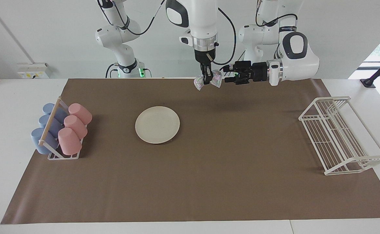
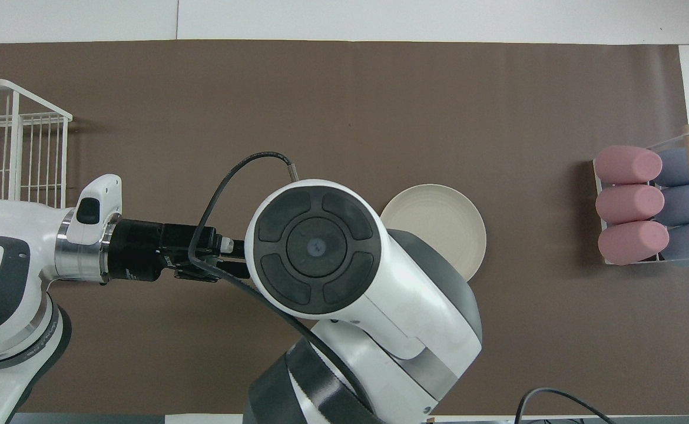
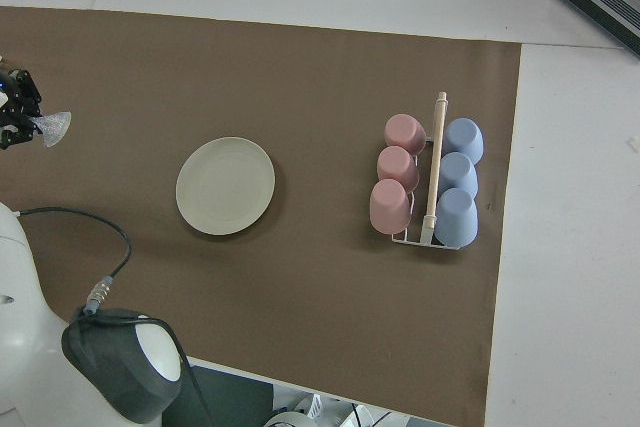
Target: Wipe plate with sponge
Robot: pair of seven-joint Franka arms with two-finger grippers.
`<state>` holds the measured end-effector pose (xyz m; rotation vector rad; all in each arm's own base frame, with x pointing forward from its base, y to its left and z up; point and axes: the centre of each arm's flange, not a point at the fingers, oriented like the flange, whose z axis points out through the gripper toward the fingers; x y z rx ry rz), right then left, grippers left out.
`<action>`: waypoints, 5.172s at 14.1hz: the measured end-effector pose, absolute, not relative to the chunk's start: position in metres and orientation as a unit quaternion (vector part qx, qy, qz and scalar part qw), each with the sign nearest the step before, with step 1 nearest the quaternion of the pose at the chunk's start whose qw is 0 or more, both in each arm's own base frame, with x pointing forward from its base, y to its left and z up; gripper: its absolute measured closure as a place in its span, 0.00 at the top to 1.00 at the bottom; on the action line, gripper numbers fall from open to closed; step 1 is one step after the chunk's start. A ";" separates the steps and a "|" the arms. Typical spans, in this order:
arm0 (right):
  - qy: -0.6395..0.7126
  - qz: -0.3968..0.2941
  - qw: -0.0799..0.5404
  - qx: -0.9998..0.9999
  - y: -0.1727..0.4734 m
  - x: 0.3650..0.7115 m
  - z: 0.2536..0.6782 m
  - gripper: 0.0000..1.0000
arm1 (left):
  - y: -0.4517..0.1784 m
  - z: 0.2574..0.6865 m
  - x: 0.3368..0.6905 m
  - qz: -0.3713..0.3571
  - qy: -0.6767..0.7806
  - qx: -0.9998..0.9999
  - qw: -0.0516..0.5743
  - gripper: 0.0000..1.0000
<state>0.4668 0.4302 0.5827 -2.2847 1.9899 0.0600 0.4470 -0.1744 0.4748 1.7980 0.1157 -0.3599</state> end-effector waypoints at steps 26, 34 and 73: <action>0.625 0.017 0.049 -0.779 0.423 0.471 0.582 0.84 | -0.191 0.480 0.450 -0.085 0.014 0.772 0.629 0.04; 0.383 -0.007 0.015 -0.924 0.275 0.518 0.619 1.00 | -0.185 0.473 0.449 -0.087 0.001 0.798 0.597 0.04; 0.041 0.028 -0.008 -0.999 -0.020 0.546 0.628 1.00 | -0.117 0.503 0.537 -0.076 -0.072 0.845 -0.525 0.04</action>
